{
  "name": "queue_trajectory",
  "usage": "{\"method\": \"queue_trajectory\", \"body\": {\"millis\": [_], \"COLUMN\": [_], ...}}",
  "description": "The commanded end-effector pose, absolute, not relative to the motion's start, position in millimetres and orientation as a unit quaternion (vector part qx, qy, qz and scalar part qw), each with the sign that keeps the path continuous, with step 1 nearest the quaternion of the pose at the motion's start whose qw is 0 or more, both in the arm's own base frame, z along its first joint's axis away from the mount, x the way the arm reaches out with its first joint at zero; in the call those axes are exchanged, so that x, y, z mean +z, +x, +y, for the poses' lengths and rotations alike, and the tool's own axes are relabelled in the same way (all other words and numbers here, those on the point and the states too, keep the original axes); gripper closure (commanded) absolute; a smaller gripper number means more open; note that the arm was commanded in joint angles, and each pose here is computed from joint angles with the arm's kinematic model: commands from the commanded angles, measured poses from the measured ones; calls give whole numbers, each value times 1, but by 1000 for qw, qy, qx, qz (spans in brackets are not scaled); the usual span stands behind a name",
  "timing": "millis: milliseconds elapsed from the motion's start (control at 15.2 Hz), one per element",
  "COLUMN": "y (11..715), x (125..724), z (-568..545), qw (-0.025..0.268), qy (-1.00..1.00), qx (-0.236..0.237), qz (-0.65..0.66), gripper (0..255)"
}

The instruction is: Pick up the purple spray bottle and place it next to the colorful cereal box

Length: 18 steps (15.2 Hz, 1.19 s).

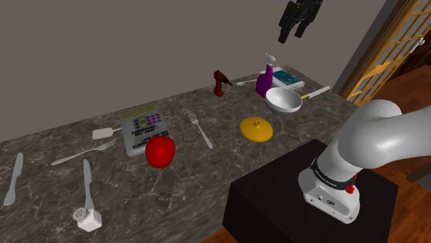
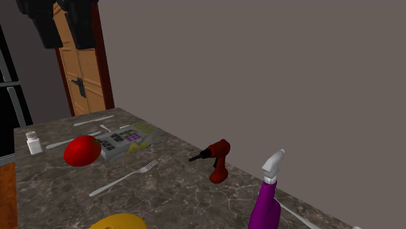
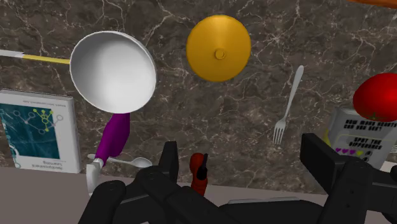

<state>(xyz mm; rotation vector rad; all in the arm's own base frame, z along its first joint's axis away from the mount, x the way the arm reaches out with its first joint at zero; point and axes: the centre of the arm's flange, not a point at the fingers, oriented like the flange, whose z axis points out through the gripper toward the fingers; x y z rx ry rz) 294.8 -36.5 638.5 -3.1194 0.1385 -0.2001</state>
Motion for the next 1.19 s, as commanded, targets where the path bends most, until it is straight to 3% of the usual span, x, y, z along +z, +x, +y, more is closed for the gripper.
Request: {"method": "queue_trajectory", "body": {"millis": [0, 1122], "y": [295, 418], "x": [638, 538], "z": [-37, -203], "qw": [6, 10], "qy": [-997, -995], "qx": [-64, -30], "qz": [44, 100], "gripper": [0, 0]}}
